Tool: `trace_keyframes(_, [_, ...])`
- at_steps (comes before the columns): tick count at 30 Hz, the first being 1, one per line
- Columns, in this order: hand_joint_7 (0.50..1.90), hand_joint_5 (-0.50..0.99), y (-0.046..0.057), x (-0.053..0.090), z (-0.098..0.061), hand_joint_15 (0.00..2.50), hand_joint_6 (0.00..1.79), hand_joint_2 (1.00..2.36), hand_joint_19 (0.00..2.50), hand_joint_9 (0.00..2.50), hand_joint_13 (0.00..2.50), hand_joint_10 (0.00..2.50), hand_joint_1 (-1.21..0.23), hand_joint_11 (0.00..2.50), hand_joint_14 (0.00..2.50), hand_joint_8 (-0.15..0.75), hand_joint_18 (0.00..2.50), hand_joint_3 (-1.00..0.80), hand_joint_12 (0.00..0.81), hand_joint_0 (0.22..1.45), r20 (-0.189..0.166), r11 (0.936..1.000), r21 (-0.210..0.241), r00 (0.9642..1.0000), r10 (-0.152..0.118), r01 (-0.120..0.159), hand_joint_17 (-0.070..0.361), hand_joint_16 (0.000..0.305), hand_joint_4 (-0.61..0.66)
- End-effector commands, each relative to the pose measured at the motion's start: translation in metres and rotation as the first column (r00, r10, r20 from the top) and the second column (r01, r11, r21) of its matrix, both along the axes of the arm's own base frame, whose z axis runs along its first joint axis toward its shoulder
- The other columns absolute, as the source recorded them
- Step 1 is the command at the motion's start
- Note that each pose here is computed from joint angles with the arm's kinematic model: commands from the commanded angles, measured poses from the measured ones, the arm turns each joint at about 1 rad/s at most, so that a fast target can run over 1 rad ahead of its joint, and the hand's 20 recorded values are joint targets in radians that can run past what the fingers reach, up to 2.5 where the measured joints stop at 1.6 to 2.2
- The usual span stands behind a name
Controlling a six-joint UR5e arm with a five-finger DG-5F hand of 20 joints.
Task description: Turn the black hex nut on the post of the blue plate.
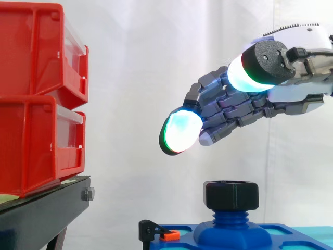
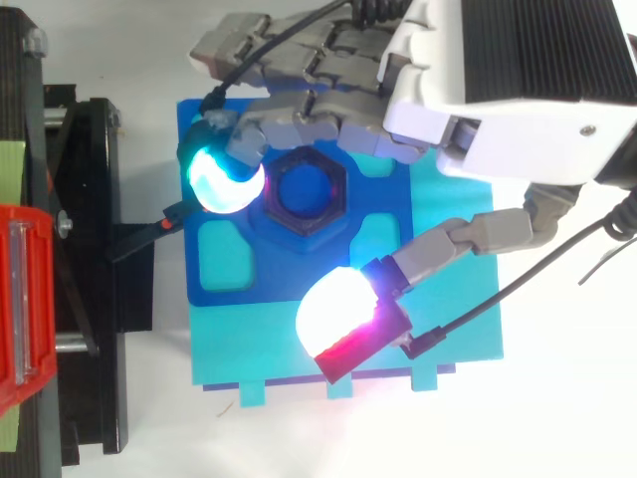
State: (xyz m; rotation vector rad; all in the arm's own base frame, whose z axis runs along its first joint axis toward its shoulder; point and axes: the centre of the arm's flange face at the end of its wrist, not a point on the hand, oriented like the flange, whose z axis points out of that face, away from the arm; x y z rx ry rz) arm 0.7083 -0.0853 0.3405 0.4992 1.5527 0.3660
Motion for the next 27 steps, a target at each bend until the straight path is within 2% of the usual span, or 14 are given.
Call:
trace_keyframes(1, [0.70,-0.24,0.000,0.000,0.001,0.01,0.50,1.00,0.30,0.08,0.10,0.00,-0.40,0.00,0.00,0.295,0.19,-0.50,0.422,0.37,0.002,1.0000,-0.009,1.0000,0.000,0.000,0.140,0.062,0.25])
trace_keyframes(12, [0.71,-0.24,-0.001,-0.001,-0.003,0.00,0.50,1.00,0.30,0.09,0.10,0.00,-0.39,0.00,0.00,0.297,0.18,-0.50,0.419,0.37,-0.011,0.9998,-0.019,0.9999,-0.004,0.004,0.138,0.061,0.26])
trace_keyframes(14, [0.71,-0.24,-0.001,-0.006,-0.015,0.01,0.50,1.00,0.30,0.10,0.10,0.00,-0.39,0.00,0.00,0.297,0.18,-0.50,0.418,0.37,-0.029,0.9998,-0.019,0.9996,-0.003,0.002,0.138,0.061,0.26])
trace_keyframes(18, [0.71,-0.24,-0.003,-0.006,-0.020,0.01,0.50,1.00,0.30,0.10,0.10,0.00,-0.39,0.00,0.00,0.299,0.18,-0.50,0.418,0.37,-0.006,0.9999,-0.011,1.0000,-0.006,0.006,0.137,0.061,0.26])
trace_keyframes(27, [0.71,-0.24,-0.011,-0.006,-0.021,0.01,0.50,1.00,0.30,0.10,0.10,0.00,-0.39,0.00,0.00,0.298,0.19,-0.50,0.416,0.38,0.001,0.9998,-0.018,0.9999,-0.013,0.013,0.136,0.060,0.26])
